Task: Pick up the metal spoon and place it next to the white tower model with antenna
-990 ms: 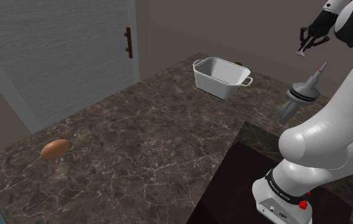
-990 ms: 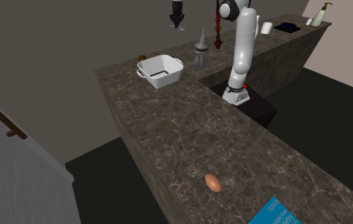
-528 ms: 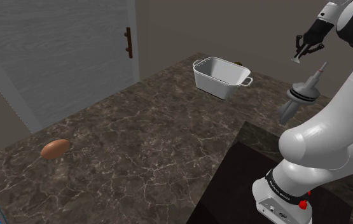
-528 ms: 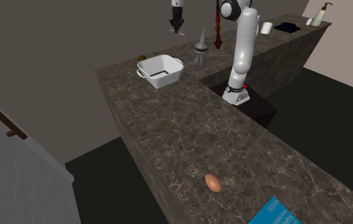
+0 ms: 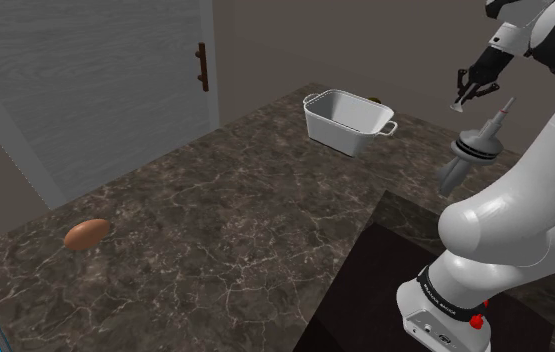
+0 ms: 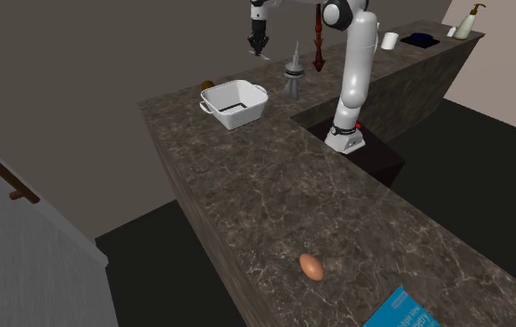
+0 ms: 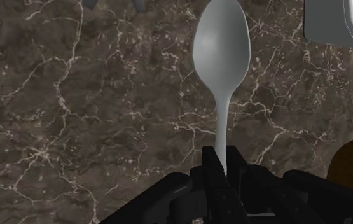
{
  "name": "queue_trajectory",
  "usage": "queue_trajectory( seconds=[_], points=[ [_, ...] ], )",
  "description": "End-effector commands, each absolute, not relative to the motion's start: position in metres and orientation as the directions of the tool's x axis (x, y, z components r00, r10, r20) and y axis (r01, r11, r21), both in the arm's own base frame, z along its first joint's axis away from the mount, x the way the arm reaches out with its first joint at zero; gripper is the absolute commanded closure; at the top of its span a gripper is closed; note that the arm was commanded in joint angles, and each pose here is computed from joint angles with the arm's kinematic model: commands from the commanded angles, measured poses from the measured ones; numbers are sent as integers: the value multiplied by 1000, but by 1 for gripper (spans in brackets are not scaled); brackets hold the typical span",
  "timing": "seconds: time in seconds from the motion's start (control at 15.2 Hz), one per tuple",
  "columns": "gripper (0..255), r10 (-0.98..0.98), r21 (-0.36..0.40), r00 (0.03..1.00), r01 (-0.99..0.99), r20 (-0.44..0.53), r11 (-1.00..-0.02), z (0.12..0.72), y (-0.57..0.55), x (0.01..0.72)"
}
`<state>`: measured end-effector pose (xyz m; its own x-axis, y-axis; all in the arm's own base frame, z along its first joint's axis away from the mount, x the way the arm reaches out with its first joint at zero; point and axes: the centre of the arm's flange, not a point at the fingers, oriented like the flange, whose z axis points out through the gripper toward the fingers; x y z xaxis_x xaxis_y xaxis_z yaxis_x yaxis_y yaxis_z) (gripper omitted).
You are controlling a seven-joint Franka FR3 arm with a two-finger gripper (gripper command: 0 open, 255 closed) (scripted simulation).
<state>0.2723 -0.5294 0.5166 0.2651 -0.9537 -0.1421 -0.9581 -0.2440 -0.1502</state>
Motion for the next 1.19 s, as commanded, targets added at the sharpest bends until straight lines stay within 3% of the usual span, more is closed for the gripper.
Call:
queue_trajectory(
  seconds=[0.0,1.12],
  points=[
    [255,-954,-150,265,-958,-142,-244,506,-529,272],
    [255,-954,-150,265,-958,-142,-244,417,-529,272]
  ],
)
